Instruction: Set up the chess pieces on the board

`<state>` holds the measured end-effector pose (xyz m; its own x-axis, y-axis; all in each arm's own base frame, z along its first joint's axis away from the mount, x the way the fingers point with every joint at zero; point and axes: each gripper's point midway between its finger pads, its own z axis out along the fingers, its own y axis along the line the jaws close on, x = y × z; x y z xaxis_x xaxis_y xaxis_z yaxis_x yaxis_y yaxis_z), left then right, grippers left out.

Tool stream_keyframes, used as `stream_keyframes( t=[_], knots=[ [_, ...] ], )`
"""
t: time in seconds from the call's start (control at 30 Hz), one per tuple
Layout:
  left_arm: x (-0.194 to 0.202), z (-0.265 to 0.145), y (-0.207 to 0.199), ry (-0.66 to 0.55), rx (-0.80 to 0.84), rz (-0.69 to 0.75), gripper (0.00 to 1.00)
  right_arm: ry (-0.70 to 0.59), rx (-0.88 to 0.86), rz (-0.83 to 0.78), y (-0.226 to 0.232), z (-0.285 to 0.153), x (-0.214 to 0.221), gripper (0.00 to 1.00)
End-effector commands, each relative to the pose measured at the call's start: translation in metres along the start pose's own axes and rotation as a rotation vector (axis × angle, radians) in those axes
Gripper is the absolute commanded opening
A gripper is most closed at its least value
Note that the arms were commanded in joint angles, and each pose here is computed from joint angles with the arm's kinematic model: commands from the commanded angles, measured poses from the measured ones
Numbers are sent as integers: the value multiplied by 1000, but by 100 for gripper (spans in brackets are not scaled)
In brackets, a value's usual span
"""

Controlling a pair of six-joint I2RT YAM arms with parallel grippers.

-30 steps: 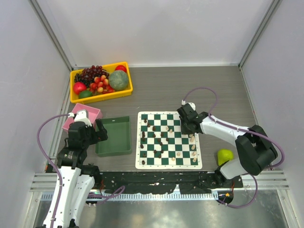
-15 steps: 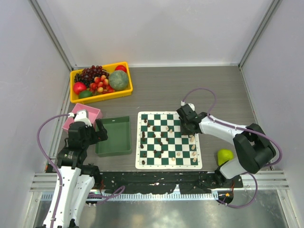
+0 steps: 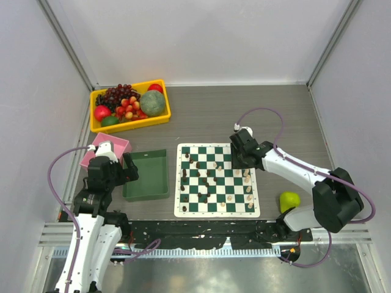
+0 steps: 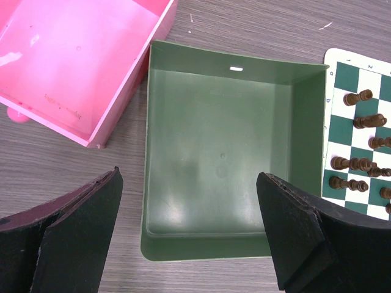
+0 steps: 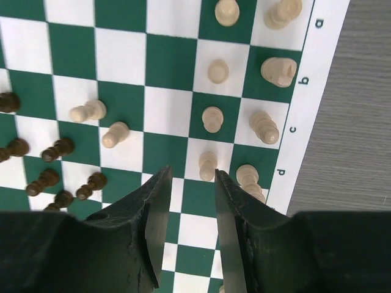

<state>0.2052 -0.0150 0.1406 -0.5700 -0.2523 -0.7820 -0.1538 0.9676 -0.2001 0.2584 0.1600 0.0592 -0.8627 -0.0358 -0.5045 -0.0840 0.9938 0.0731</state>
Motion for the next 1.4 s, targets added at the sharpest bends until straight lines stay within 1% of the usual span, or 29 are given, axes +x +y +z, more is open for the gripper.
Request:
stream_keyframes(
  t=[0.0,0.13,0.4,0.53,0.77,1.03,1.33,1.37],
  knots=[
    [-18,-5,-7,-53,28,-6,99,-89,-73,3,17,-25,-31,41],
    [-18,-5,-7,-53,29,-5,99,-91,-113,-12,32,-24,-37,42],
    [-19,-5,-6,-59,25,-6,99,-70,-130,-66,63,-13,-53,45],
    [-19,-6,-6,-57,24,-6,99,-29,-124,-108,78,2,-50,45],
    [-19,-5,-7,-57,24,-5,99,-4,-114,-168,97,12,-45,45],
    [-19,-6,-5,-61,19,-6,99,12,-52,-192,95,27,-43,43],
    [-19,-6,-6,-62,20,-5,99,34,-34,-199,94,34,-39,41],
    [-19,-6,-6,-60,20,-5,99,36,-31,-202,93,35,-38,40]
  ],
)
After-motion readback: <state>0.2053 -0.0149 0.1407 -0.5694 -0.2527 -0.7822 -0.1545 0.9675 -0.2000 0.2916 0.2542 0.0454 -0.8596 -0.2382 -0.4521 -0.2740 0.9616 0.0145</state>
